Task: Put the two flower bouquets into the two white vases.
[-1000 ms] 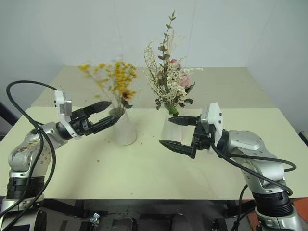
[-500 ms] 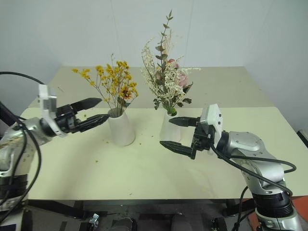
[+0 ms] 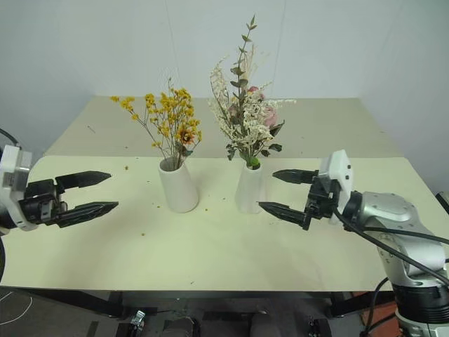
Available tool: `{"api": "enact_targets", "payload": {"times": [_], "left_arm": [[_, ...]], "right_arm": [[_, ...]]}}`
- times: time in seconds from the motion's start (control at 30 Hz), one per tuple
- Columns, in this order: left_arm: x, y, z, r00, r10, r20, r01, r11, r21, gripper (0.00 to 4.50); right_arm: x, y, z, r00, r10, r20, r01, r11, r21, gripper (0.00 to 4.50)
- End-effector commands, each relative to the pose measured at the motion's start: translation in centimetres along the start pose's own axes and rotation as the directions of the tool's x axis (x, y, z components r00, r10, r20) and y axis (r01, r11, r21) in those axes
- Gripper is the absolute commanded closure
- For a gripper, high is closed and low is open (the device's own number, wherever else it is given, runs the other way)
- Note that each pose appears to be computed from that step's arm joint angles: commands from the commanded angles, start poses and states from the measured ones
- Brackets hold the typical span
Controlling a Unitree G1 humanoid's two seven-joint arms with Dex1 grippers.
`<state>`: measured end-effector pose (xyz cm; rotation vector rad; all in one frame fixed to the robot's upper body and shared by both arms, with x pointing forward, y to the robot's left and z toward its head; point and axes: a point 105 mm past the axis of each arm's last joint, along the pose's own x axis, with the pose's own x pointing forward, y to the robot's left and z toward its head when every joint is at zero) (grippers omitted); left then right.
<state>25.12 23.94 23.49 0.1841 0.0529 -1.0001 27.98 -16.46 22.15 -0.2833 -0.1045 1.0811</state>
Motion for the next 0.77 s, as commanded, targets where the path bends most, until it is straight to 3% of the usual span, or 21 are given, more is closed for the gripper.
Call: {"api": "enact_targets", "payload": {"times": [0.03,0.77], "left_arm": [[-0.4,-0.8,1.3,1.000,-0.008,0.012,0.008,0.999,0.046,0.03],[0.7,-1.3,1.1,0.999,-0.025,0.043,0.024,0.999,0.027,0.03]], "right_arm": [[-1.4,-0.6,1.1,0.999,-0.035,0.008,0.035,0.998,-0.050,0.00],[-3.0,-0.7,1.1,0.996,-0.066,-0.052,0.062,0.996,-0.066,0.00]]}}
